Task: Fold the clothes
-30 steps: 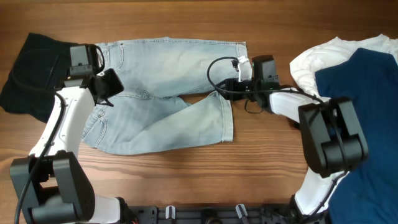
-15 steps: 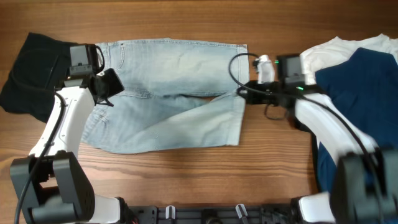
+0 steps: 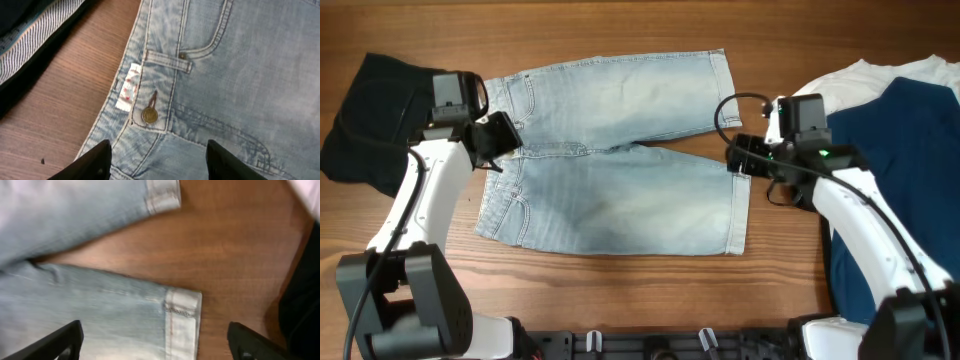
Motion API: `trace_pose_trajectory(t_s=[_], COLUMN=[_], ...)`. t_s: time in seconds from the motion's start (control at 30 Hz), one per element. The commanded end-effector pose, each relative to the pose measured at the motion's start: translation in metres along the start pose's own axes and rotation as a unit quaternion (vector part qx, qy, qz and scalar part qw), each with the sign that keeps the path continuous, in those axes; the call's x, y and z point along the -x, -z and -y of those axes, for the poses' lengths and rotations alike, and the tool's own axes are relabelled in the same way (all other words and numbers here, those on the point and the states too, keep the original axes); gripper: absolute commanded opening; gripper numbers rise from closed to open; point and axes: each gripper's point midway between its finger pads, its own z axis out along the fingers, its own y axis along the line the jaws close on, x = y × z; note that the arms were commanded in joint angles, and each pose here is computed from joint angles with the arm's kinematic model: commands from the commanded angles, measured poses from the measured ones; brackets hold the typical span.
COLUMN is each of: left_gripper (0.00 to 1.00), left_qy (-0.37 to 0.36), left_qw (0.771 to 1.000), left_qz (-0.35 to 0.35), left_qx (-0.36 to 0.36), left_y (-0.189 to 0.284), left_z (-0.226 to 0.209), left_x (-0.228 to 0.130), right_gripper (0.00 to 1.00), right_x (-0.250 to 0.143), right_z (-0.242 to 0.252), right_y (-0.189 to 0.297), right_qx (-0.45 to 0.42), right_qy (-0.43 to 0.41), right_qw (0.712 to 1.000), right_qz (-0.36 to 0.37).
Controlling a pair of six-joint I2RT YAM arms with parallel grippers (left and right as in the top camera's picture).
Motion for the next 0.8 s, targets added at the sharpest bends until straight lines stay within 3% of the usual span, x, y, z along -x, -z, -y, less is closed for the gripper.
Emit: trace_pose_trajectory(t_s=[0.0,0.13,0.2,0.33,0.43,0.5,0.53,0.57,0.6,0.7,0.77], left_gripper=[0.66,0.63,0.6,0.56,0.57,0.57,0.57,0.57,0.57,0.6,0.61], left_qy=[-0.003,-0.003,-0.003,-0.002,-0.002,-0.003,-0.003,-0.003,-0.004,-0.005,-0.005], left_qw=[1.0,0.999,0.999,0.996,0.994,0.992,0.991,0.991,0.991,0.991,0.991], left_qz=[-0.009,-0.034,-0.049,-0.082,-0.104,-0.116,-0.118,-0.119,-0.118,-0.114,-0.113], left_qx=[0.009,0.019,0.024,0.037,0.045,0.052,0.055,0.062,0.068,0.075,0.075], left_y=[0.001,0.002,0.003,0.005,0.008,0.009,0.01,0.01,0.01,0.01,0.01], left_z=[-0.005,-0.009,-0.012,-0.018,-0.022,-0.025,-0.027,-0.029,-0.031,-0.034,-0.034], left_x=[-0.005,-0.018,-0.025,-0.041,-0.052,-0.057,-0.059,-0.059,-0.059,-0.058,-0.057], right_gripper=[0.87,0.67,0.63,0.52,0.32,0.31,0.42,0.45,0.4,0.09,0.05], right_x=[-0.028,-0.072,-0.08,-0.057,-0.04,-0.041,-0.043,-0.046,-0.05,-0.056,-0.048], right_z=[0.009,0.011,0.014,0.015,0.018,0.02,0.022,0.024,0.027,0.032,0.042], right_y=[-0.018,-0.024,-0.026,-0.043,-0.059,-0.072,-0.079,-0.086,-0.094,-0.118,-0.128], right_qx=[-0.014,-0.01,-0.016,-0.021,-0.032,-0.034,-0.036,-0.038,-0.043,-0.05,-0.062], right_qy=[-0.021,-0.041,-0.043,-0.052,-0.076,-0.079,-0.08,-0.081,-0.085,-0.109,-0.143], right_qw=[0.997,0.985,0.981,0.988,0.991,0.99,0.99,0.989,0.987,0.984,0.981], right_qz=[-0.07,-0.169,-0.187,-0.141,-0.105,-0.109,-0.114,-0.12,-0.127,-0.134,-0.114])
